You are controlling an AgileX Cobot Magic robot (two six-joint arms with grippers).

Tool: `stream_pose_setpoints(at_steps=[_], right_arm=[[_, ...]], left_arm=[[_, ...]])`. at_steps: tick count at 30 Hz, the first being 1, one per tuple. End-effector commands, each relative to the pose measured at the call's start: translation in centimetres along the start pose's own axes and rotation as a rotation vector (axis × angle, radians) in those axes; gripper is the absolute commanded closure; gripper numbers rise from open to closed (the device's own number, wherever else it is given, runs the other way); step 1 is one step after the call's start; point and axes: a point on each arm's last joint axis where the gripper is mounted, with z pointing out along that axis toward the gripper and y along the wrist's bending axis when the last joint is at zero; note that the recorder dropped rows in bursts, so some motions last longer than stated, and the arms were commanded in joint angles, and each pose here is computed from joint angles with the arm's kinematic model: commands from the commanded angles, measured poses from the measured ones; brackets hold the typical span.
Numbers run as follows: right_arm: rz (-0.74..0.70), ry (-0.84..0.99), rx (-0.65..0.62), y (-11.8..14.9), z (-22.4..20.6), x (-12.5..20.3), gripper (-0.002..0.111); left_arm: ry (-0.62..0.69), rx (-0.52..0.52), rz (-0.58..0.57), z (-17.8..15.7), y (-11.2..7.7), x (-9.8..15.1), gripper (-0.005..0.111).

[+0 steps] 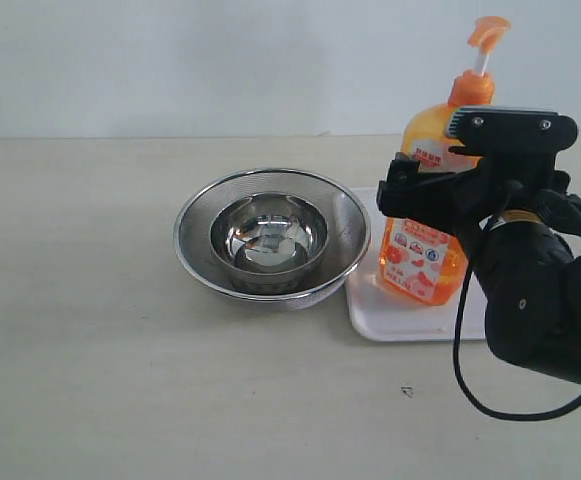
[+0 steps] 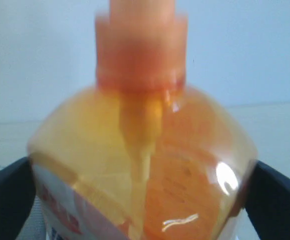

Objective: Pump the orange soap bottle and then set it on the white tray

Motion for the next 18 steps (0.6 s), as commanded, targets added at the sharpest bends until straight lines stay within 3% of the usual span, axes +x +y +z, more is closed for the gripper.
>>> stream_pose_setpoints(at_steps=[1,10,18], right_arm=[[-0.001,-0.068,-0.009,0.3,0.0,-1.0,0.003],[-0.08,-0.09,0.0,0.2,-0.1,-1.3,0.003],[-0.306,0.007,-0.182,1.7,-0.1,-0.1,0.003]], left_arm=[[-0.012,-0.002,0.0,0.0,0.0,-0.1,0.102],[-0.012,-0.002,0.0,0.0,0.0,-0.1,0.102],[-0.012,-0.002,0.0,0.0,0.0,-0.1,0.102]])
